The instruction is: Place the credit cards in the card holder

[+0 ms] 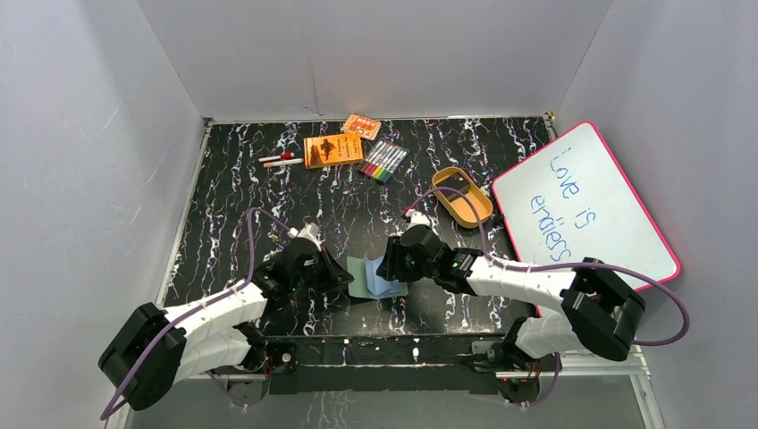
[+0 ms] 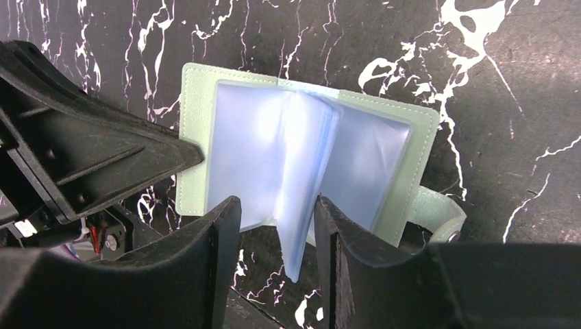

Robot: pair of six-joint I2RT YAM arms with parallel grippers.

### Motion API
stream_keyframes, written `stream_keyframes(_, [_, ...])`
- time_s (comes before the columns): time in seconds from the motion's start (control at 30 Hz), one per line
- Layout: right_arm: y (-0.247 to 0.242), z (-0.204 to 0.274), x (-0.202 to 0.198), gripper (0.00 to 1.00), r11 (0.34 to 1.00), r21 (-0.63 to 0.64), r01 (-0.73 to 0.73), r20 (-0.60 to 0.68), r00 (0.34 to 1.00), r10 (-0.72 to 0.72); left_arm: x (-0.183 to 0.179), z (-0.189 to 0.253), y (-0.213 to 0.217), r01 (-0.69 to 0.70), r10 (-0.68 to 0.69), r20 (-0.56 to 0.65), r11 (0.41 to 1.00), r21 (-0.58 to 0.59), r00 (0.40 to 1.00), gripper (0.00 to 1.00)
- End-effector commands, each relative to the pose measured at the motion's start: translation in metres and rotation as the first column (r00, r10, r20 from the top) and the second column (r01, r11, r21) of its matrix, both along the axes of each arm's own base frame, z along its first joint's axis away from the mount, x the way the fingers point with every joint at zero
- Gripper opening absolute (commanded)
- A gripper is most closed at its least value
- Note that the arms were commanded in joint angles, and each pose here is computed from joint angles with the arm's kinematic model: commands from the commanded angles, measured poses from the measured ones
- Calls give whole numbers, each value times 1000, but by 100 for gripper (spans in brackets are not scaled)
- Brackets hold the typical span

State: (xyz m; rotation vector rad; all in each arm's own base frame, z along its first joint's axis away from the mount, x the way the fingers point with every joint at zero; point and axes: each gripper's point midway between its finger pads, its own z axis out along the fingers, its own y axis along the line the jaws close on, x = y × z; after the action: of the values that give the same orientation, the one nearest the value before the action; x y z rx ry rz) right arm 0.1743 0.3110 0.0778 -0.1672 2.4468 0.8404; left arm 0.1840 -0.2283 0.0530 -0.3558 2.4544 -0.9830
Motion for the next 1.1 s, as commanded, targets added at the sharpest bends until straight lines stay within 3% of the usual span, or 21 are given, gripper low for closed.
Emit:
stream_keyframes(0.0, [-4, -3, 3, 48, 1000, -9, 17, -9, 1000, -17, -2, -9, 5, 1, -1, 4, 1000, 31, 1000, 0])
stream_keyframes(0.23, [2, -19, 0, 32, 998, -54, -34, -42, 999, 31, -3, -17, 14, -12, 12, -9, 996, 88, 1000, 1])
stream_keyframes(0.43, [5, -16, 2, 20, 997, -54, -48, -29, 999, 46, 5, 0, 21, -50, 47, 34, 992, 119, 998, 51])
stream_keyframes(0.53, [5, -14, 3, 19, 997, -52, -50, -24, 999, 49, 10, 19, 29, -86, 77, 72, 987, 137, 994, 61])
stream_keyframes(0.67, [7, -12, 4, 18, 997, -49, -53, -17, 998, 52, 18, 54, 18, -62, 52, 143, 996, 70, 988, 63])
stream_keyframes(0.8, [8, -11, 4, 18, 997, -49, -55, -14, 998, 55, 19, 87, -20, 63, -49, 171, 995, -75, 984, 61])
stream_keyframes(1.07, [10, -11, 4, 17, 997, -46, -65, -19, 998, 64, 22, 95, -71, 207, -176, 148, 951, -229, 973, 39])
